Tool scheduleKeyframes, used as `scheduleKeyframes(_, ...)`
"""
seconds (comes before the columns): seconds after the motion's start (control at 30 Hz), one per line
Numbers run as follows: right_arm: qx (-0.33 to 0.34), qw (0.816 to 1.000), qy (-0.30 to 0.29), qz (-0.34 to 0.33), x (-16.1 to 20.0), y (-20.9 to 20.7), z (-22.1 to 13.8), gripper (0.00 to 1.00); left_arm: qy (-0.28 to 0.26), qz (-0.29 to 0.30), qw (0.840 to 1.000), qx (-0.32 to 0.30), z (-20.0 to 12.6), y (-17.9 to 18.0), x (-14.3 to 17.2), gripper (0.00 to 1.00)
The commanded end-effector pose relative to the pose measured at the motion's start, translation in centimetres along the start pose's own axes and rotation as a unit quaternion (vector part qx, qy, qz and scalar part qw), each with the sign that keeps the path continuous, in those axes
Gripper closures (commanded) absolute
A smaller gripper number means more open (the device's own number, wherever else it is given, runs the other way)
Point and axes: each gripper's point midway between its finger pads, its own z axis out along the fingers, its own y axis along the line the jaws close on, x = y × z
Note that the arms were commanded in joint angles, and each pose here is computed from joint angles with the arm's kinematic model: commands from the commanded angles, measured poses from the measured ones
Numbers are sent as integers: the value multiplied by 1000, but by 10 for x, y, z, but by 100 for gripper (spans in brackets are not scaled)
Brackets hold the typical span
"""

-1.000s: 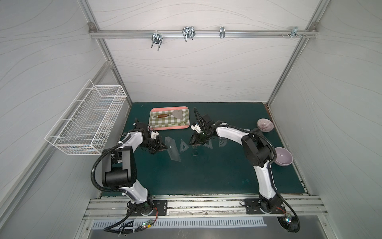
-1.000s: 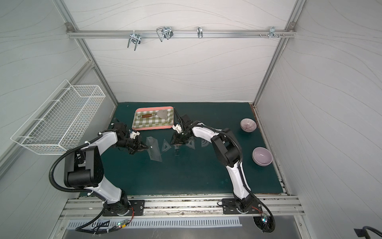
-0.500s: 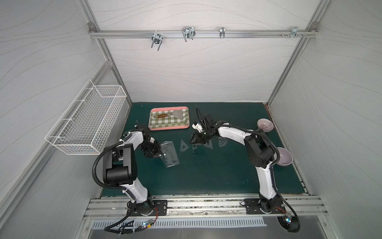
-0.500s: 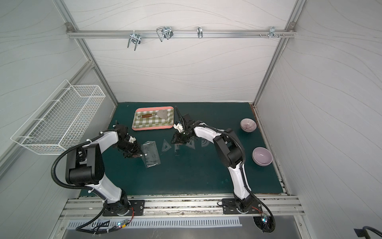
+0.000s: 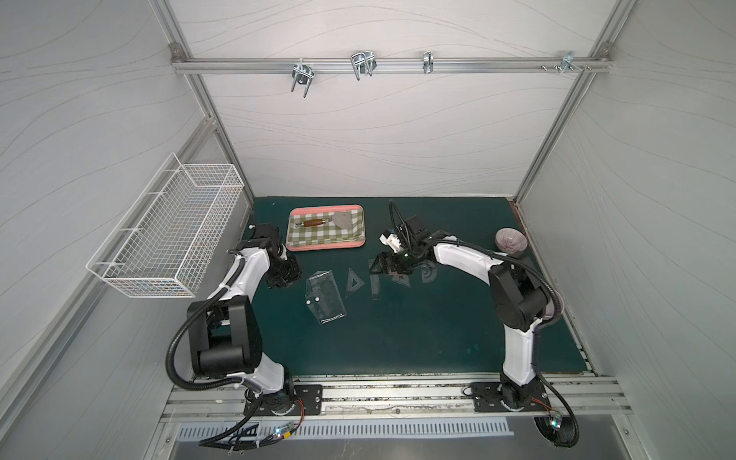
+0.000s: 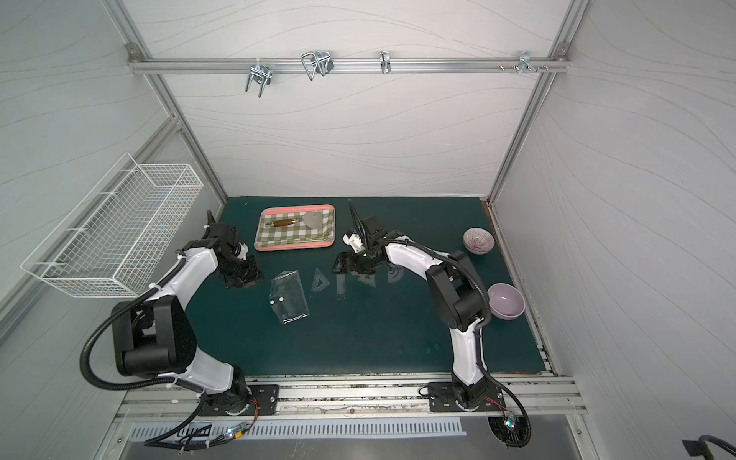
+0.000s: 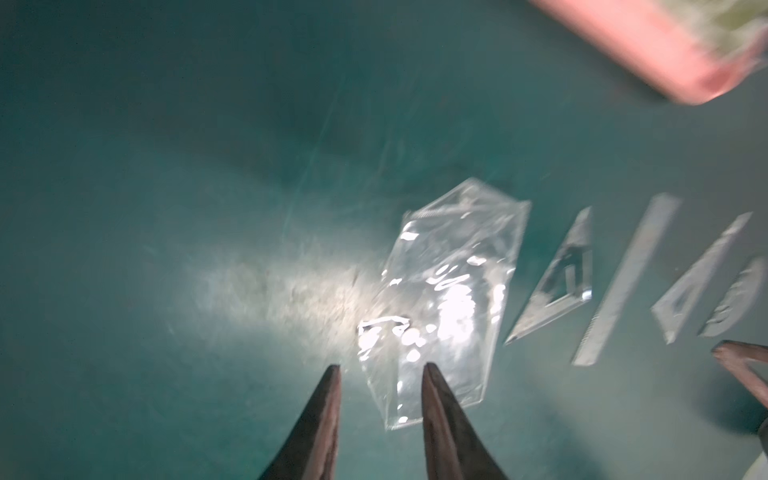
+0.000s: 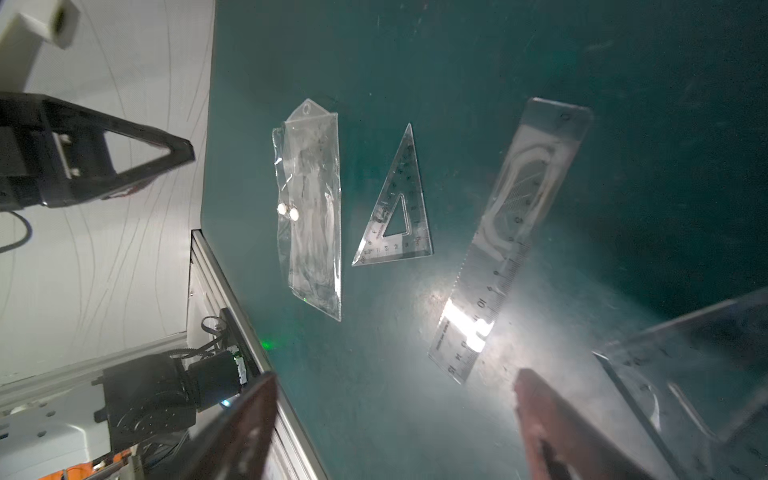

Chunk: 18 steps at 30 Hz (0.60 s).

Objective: Open the ruler set and take out the ruler
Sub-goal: Place the ruler set bag at the center of the board, then reset both arms

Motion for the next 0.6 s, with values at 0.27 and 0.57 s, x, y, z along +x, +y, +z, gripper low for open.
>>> scheduleKeyframes(0.27, 121, 981, -147, -40, -16, -60, -131, 1, -301, 80, 948, 58, -20, -36, -91, 41)
scheduleKeyframes(0.57, 291, 915, -277, -29, 0, -162, -225, 1, -364, 151, 919, 27, -5, -22, -93, 1)
